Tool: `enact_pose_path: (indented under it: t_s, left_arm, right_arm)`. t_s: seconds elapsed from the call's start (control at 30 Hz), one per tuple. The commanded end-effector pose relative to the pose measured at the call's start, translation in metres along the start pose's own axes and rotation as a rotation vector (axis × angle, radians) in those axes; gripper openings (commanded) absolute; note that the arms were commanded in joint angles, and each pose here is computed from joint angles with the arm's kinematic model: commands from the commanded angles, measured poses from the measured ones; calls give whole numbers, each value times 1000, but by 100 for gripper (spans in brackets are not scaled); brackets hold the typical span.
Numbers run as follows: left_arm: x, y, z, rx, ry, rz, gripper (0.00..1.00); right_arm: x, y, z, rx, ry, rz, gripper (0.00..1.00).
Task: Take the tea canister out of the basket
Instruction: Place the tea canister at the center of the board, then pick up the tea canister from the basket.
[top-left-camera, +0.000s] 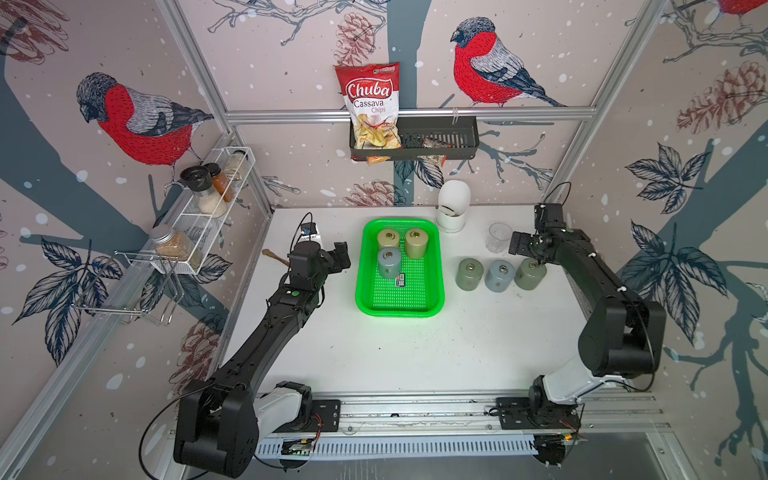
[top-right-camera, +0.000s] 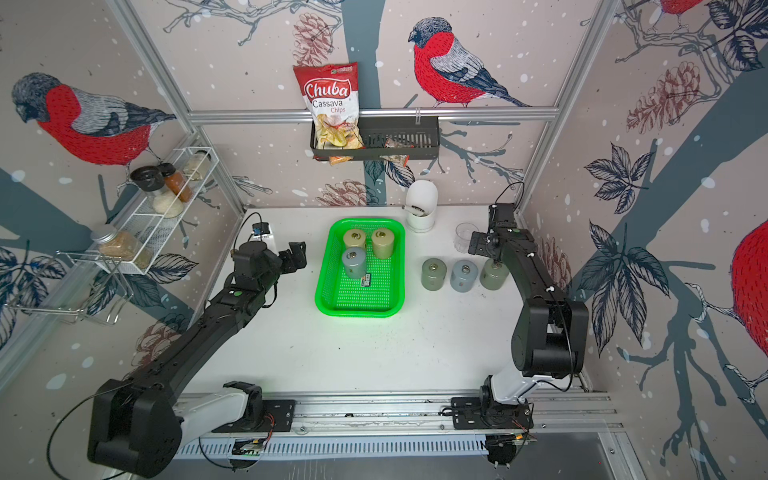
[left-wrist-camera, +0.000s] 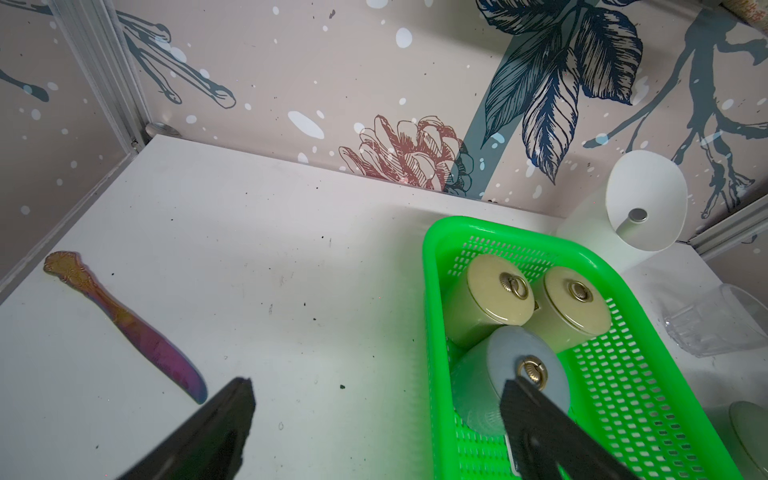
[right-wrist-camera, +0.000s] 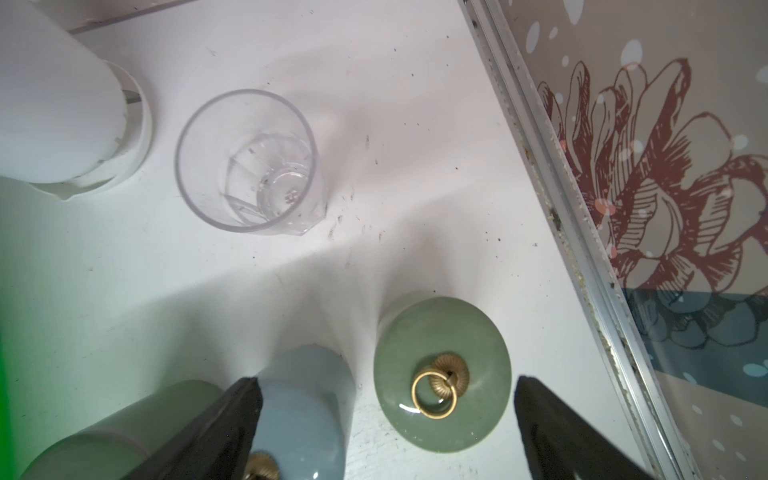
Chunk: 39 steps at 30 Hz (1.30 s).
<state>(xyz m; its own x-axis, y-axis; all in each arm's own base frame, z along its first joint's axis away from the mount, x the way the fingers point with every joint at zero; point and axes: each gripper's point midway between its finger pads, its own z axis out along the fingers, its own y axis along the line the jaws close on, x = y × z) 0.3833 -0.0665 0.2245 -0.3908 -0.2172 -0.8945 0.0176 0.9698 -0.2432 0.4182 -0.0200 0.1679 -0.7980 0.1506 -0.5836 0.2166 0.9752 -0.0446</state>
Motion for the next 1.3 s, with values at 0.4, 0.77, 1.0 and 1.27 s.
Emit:
enact_pose_path:
  t_s: [0.4, 0.77, 1.0, 1.27]
  left_arm:
    - [-2, -7, -4, 33, -4, 0, 97]
    - [-4, -9, -11, 53, -19, -8, 97]
    - [-1, -4, -14, 30, -18, -4, 97]
    - [1, 2, -17, 2, -22, -8, 97]
  right_arm:
    - [-4, 130, -73, -274, -134, -263, 100]
    - [45, 287, -113, -592, -141, -497, 100]
    - [78, 355, -100, -578, -88, -610, 100]
    - [105, 407, -78, -582, -16, -663, 100]
